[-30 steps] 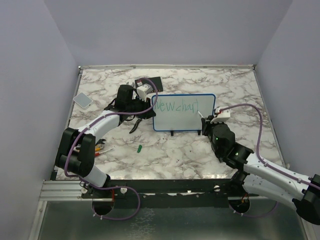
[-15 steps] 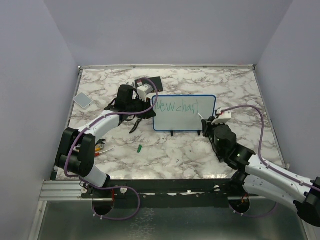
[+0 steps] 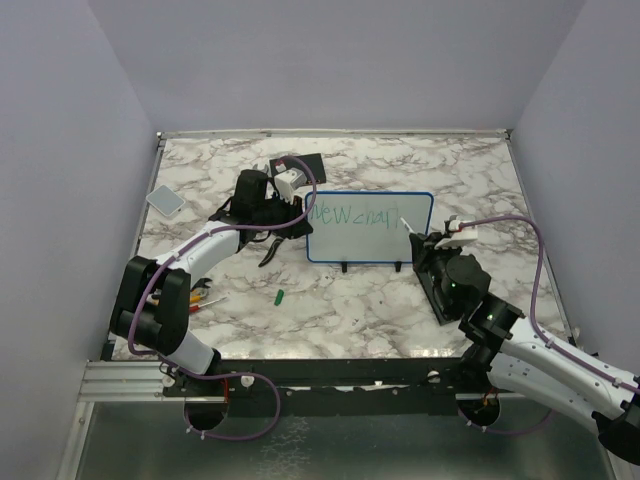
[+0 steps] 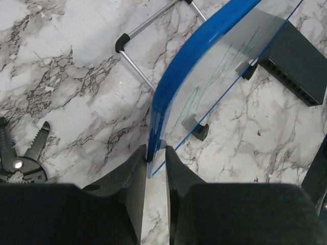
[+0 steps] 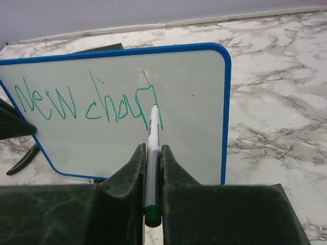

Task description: Write a sentence on the whiteboard

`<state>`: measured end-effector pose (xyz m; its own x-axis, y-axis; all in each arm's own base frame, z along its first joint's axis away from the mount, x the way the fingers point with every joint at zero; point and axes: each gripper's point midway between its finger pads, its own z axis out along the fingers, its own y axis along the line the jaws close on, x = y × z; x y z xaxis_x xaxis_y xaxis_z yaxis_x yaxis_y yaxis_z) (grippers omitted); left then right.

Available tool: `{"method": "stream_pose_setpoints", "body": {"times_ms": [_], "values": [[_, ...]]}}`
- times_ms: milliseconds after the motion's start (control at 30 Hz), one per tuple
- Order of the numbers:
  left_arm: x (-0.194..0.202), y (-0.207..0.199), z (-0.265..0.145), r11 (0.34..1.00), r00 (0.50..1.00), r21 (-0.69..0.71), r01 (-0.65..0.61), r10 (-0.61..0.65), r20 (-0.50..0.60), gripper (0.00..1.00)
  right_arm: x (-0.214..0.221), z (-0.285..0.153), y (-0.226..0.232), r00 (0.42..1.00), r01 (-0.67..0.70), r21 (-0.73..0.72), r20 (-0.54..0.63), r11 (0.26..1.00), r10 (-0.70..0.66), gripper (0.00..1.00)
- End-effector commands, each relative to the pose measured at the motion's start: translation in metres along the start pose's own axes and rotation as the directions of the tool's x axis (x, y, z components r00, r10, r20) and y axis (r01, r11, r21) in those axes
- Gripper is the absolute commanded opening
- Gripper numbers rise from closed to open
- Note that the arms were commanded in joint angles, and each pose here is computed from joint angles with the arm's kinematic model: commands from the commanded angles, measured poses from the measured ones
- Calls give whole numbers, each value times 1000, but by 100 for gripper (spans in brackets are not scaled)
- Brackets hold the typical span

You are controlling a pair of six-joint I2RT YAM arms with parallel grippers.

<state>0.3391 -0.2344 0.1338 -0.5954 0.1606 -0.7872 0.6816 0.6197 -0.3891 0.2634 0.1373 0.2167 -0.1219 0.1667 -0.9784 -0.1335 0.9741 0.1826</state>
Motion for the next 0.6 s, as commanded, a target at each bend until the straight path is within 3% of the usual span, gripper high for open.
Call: {"method": "stream_pose_setpoints", "body": {"times_ms": [0, 567], "values": [[-17, -5, -6, 999, 999, -8, -33, 33, 42, 21, -12, 2, -6, 999, 6, 31, 46, 999, -8, 1], [-16, -5, -5, 999, 999, -4, -33, 34, 39, 21, -13, 16, -21, 998, 31, 88, 54, 996, -36, 1]]}}
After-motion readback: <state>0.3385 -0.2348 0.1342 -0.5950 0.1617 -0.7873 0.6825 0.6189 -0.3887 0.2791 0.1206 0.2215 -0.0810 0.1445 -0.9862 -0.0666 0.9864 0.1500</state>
